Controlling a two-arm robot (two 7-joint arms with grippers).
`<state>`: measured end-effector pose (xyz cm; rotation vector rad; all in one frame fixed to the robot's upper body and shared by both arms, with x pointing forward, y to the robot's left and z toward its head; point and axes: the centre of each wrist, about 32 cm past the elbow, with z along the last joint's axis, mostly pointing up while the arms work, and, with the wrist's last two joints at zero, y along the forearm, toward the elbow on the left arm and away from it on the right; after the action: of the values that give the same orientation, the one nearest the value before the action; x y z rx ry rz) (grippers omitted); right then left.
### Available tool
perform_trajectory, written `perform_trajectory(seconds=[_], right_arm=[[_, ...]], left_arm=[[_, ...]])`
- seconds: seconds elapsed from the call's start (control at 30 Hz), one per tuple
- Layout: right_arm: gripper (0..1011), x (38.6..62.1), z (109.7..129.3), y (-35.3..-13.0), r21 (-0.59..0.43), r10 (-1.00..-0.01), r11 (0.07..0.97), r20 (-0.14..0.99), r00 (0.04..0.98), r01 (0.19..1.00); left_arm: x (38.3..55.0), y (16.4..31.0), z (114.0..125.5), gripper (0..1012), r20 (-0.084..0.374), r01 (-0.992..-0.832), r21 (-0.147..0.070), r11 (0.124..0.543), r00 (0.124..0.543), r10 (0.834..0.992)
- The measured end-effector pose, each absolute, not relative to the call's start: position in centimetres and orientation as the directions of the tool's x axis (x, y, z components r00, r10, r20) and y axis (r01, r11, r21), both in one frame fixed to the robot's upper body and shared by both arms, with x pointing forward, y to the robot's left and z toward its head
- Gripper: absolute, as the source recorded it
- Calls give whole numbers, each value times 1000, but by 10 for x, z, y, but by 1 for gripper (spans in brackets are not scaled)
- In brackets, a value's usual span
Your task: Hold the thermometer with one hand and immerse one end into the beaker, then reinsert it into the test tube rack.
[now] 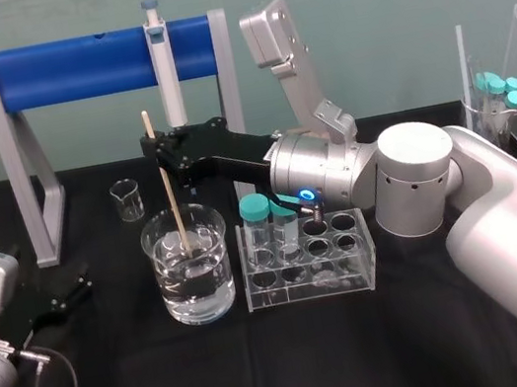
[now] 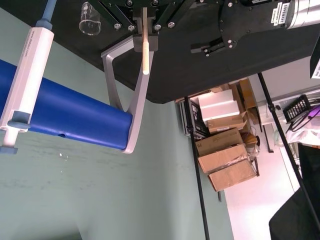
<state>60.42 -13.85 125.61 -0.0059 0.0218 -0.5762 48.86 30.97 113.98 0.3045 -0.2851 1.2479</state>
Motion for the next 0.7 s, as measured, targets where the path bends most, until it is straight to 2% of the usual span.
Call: perform_trajectory(seconds=[0.7], right_arm=[[55, 609, 1249, -138, -25, -543, 839, -31, 839, 543]], left_arm=[[489, 310, 1140, 1004, 374, -955, 70, 287, 292, 880]])
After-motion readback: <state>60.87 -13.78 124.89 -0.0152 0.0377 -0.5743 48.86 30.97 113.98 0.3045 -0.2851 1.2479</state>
